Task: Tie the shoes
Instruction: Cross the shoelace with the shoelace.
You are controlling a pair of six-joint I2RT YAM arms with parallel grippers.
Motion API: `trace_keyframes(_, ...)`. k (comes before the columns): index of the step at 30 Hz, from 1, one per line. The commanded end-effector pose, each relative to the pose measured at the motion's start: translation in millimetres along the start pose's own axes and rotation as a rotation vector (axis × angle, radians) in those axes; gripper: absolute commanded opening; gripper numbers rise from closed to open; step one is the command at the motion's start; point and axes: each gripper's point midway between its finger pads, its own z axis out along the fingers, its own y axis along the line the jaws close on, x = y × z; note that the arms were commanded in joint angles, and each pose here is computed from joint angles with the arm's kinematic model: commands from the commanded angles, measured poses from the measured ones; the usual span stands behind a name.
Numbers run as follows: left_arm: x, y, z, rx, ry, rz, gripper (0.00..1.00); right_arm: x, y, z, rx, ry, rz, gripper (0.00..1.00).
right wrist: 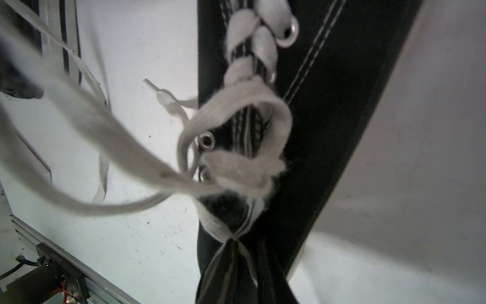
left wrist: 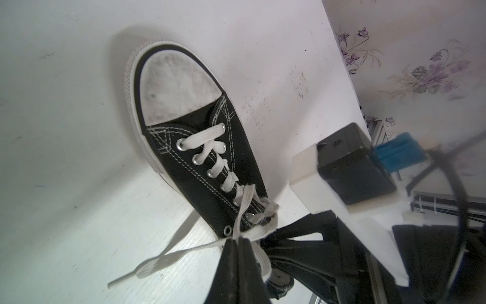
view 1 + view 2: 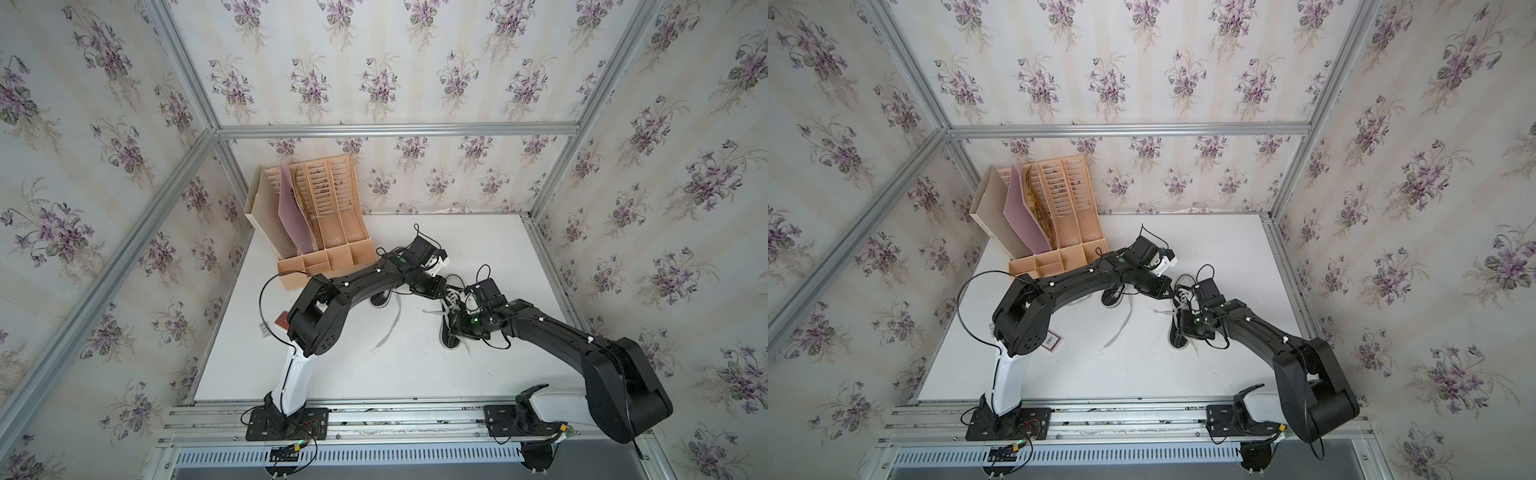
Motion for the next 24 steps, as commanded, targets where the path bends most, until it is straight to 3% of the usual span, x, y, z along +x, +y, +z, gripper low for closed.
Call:
trace_keyframes(1,-4,-4,-4,0.005,-0.017,0.021,0.0,1,1,-5,0.009,0.006,-0.004,0.04)
trace_keyframes(3,-4,-4,-5,0.001,-0.02,0.024,0.0,-4,4,-10,0.008,-0.015,-0.007,0.0)
trace_keyframes(14,-4,-4,-15,-0.008,-0.042,0.051,0.0,-31,-7,-41,0.014,-0.157,0.093,0.0)
trace_keyframes(24,9,-8,-17,0.015,-0.033,0.111,0.0,-44,0,-58,-0.136,-0.237,0.158,0.0)
